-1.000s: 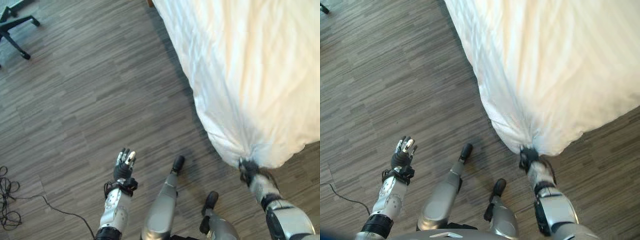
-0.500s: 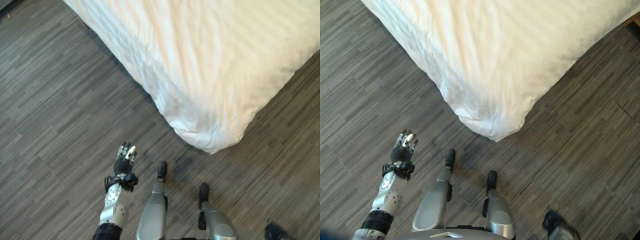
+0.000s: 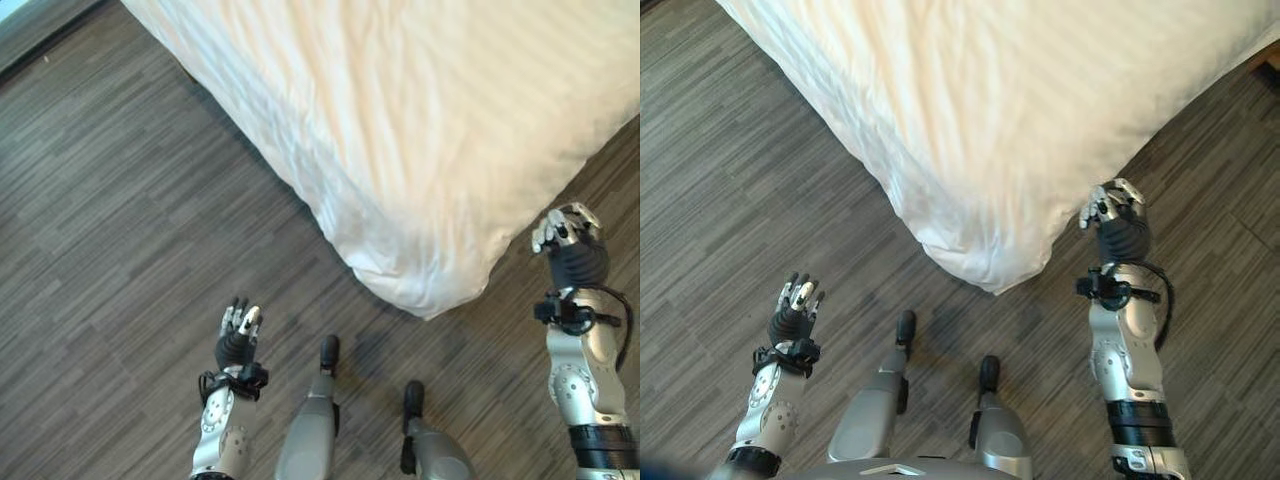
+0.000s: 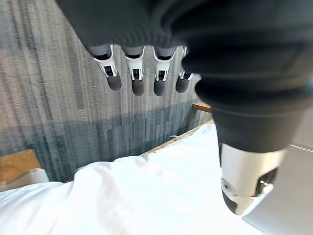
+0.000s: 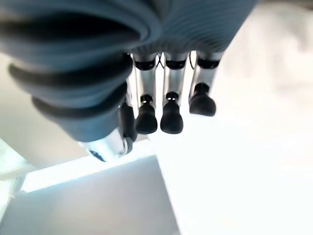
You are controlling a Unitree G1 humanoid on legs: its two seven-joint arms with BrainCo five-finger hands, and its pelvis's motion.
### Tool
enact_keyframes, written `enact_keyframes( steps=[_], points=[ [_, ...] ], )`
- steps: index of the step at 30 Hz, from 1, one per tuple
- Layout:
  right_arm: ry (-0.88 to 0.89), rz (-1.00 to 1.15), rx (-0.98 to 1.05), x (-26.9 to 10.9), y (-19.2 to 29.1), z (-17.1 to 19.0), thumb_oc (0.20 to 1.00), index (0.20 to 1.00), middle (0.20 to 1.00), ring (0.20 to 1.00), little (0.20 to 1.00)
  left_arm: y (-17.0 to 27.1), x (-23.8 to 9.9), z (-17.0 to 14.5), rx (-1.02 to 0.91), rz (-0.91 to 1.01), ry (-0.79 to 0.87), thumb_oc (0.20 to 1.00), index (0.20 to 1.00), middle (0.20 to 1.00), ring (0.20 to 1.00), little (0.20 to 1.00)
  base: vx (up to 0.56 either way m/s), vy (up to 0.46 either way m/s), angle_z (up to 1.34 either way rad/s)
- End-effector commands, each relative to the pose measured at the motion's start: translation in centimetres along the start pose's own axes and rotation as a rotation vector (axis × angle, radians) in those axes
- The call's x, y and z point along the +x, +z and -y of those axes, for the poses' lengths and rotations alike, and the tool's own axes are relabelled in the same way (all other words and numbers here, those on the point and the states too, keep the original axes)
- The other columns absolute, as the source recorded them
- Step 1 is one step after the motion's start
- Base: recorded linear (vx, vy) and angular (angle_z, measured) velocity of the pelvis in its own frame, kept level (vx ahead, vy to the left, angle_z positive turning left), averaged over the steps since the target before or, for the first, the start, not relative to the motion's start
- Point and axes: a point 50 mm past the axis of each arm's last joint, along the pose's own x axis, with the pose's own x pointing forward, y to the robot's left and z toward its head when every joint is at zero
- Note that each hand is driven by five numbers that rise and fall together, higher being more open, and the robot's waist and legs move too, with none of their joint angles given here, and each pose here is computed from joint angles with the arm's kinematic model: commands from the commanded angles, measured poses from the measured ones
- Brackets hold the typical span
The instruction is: Making the bed.
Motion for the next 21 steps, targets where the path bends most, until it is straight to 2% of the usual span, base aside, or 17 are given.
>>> enact_keyframes(
  steps=[1,3,6,8,9,11,12,13,14,16,17,18,21],
  points=[
    [0.060,-0.027,-0.075,1.1,-0.1,-0.3,0.200,0.200,0.200,0.200,0.200,1.8,1.2,0.5,0.004,0.079,-0.049,1.000,1.000,1.000,1.000,1.000,-0.04,-0.022,-0.01],
    [0.099,-0.063,-0.082,1.7,-0.8,-1.1,0.200,0.200,0.200,0.200,0.200,1.7,1.3,0.8,0.004,0.079,-0.063,1.000,1.000,1.000,1.000,1.000,-0.04,-0.025,-0.01],
    [0.057,-0.096,-0.024,2.7,-2.1,-1.5,0.200,0.200,0.200,0.200,0.200,1.3,1.4,1.0,-0.010,0.067,-0.065,1.000,1.000,1.000,1.000,1.000,-0.02,-0.017,0.05],
    [-0.149,-0.175,0.078,4.6,-4.5,-0.1,0.200,0.200,0.200,0.200,0.200,0.6,1.5,1.5,-0.018,0.033,-0.067,1.000,1.000,1.000,1.000,1.000,-0.05,-0.006,0.15],
    [-0.247,-0.241,0.022,4.7,-5.4,1.7,0.200,0.200,0.200,0.200,0.200,0.7,1.8,2.0,-0.018,0.036,-0.079,1.000,1.000,1.000,1.000,1.000,-0.04,-0.007,0.11],
    [-0.298,-0.270,0.022,4.7,-5.8,2.5,0.200,0.200,0.200,0.200,0.200,0.7,2.0,2.2,-0.024,0.037,-0.083,1.000,1.000,1.000,1.000,1.000,-0.02,-0.008,0.01],
    [-0.475,-0.350,0.067,2.8,-7.5,5.2,0.200,0.200,0.200,0.200,0.200,0.3,2.0,2.7,-0.036,0.022,-0.084,1.000,1.000,1.000,1.000,1.000,0.00,0.000,0.00],
    [-0.475,-0.349,0.068,2.8,-7.5,5.3,0.200,0.200,0.200,0.200,0.200,0.3,2.0,2.7,-0.036,0.022,-0.086,1.000,1.000,1.000,1.000,1.000,0.00,0.017,0.05],
    [-0.557,-0.406,0.067,1.3,-8.6,6.6,0.200,0.200,0.200,0.200,0.200,0.0,2.0,3.0,-0.036,0.010,-0.088,1.000,1.000,1.000,1.000,1.000,0.03,0.017,0.05],
    [-0.731,-0.624,0.003,-4.3,-11.5,9.7,0.200,0.200,0.200,0.200,0.200,-0.4,2.1,3.6,-0.034,-0.006,-0.114,1.000,1.000,1.000,1.000,1.000,0.03,0.019,0.05],
    [-0.762,-0.776,-0.069,-8.2,-12.8,11.0,0.200,0.200,0.200,0.200,0.200,-0.2,2.1,3.8,-0.026,-0.001,-0.134,1.000,1.000,1.000,1.000,1.000,0.01,0.011,0.06],
    [-0.762,-0.777,-0.070,-8.3,-12.8,11.0,0.200,0.200,0.200,0.200,0.200,-0.3,2.0,3.8,-0.025,-0.002,-0.134,1.000,1.000,1.000,1.000,1.000,0.01,0.009,0.11],
    [-0.829,-0.900,-0.114,-13.6,-13.3,12.8,0.200,0.200,0.200,0.200,0.200,0.2,2.1,3.9,-0.016,0.023,-0.150,1.000,1.000,1.000,1.000,1.000,0.04,0.009,0.09]
  ],
)
